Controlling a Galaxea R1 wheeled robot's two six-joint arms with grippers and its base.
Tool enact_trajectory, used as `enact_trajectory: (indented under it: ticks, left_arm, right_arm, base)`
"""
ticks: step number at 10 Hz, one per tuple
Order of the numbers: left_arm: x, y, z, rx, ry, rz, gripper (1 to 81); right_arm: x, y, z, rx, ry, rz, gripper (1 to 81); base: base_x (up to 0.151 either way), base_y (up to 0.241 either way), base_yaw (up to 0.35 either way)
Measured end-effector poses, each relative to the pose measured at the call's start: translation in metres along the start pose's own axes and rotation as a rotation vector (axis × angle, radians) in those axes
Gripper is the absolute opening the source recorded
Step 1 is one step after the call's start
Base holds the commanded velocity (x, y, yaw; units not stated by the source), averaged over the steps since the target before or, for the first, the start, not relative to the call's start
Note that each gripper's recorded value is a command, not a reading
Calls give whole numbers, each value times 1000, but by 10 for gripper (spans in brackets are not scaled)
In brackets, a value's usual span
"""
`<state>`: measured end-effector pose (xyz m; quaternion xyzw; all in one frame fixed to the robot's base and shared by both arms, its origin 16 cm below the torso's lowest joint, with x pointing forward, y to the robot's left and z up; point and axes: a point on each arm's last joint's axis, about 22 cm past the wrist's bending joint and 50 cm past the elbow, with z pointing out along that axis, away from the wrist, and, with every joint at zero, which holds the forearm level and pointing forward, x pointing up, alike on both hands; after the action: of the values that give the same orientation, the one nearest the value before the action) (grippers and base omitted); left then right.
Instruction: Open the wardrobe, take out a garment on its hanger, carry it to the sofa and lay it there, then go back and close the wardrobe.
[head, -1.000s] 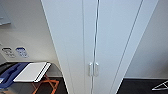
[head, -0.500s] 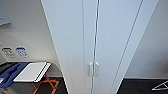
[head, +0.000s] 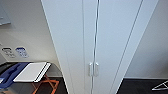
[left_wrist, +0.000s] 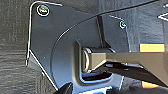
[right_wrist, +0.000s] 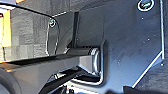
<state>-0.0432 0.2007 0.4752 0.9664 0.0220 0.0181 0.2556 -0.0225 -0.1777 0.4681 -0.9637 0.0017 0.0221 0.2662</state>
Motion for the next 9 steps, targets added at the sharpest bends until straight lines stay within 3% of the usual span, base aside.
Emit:
enact_trajectory:
  ticks: [2, 4, 9]
  left_arm:
    - [14, 1, -15, -30, 15, 2, 811]
    - [35, -12, -35, -32, 37, 14, 811]
    - [89, 10, -78, -123, 94, 42, 811]
  right_arm:
    - [26, 31, -23, -29, 27, -14, 811]
    - [64, 33, -35, -19, 70, -24, 811]
    - [115, -7, -72, 103, 123, -50, 811]
  base:
    - [0, 0, 0]
    - [0, 0, 0]
    - [0, 0, 0]
